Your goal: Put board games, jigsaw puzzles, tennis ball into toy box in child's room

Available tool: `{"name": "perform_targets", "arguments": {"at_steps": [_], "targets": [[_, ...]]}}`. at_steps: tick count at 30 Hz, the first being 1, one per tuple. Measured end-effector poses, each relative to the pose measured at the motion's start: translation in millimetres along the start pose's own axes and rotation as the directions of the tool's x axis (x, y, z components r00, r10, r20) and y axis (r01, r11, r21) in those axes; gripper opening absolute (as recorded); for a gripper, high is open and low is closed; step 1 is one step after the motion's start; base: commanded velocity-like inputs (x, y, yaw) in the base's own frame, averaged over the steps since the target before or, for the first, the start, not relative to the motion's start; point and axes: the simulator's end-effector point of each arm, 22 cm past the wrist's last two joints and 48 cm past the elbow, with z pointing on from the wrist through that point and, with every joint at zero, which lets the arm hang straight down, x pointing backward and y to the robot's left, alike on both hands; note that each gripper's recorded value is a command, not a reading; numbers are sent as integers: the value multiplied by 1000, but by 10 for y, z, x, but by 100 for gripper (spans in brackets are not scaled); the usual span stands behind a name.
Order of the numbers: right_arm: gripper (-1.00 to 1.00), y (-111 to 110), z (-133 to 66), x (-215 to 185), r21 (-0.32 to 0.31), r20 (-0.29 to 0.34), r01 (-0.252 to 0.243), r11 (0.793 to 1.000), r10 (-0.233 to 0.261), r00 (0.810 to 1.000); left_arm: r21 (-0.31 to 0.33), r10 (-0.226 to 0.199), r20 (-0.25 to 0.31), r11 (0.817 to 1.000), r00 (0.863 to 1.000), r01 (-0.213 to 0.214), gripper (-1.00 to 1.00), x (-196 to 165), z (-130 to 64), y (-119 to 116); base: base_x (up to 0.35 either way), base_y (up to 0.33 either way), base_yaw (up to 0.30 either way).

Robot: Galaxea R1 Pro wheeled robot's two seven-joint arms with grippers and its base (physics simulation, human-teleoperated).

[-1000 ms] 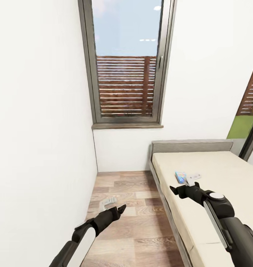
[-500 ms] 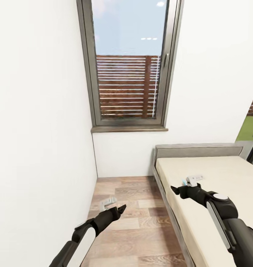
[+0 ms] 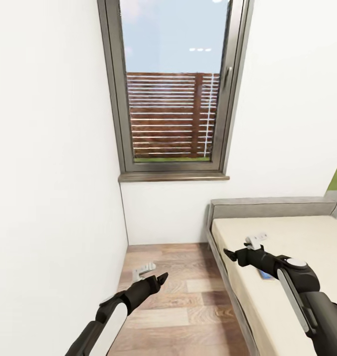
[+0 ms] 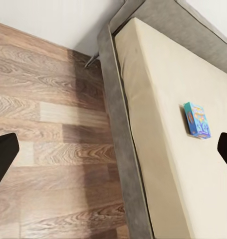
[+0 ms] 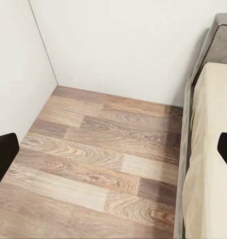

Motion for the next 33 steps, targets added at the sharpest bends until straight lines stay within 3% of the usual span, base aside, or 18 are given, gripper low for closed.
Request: {"name": "perform_targets", "arguments": {"at_steps": [22, 26, 32, 33], "targets": [[100, 24, -51, -122, -5, 34, 8, 1000, -7, 999, 0, 0, 0, 1000, 1000, 0, 100, -1, -1, 3, 342, -22, -21], [100, -2, -46, -105, -2, 24, -3, 1000, 3, 1000, 1, 0, 0, 1000, 1000, 0, 100, 0, 1, -3, 278, 0, -213], [100, -330, 49, 366, 51, -112, -125, 991, 130, 985, -3, -4, -6, 1000, 1000, 4, 100, -2, -4, 33, 78, 0, -272], [100, -545, 122, 475, 88, -158, -187, 978, 199, 967, -22, -10, -20, 1000, 1000, 10, 100, 43, 6, 104, 22, 0, -287]]}}
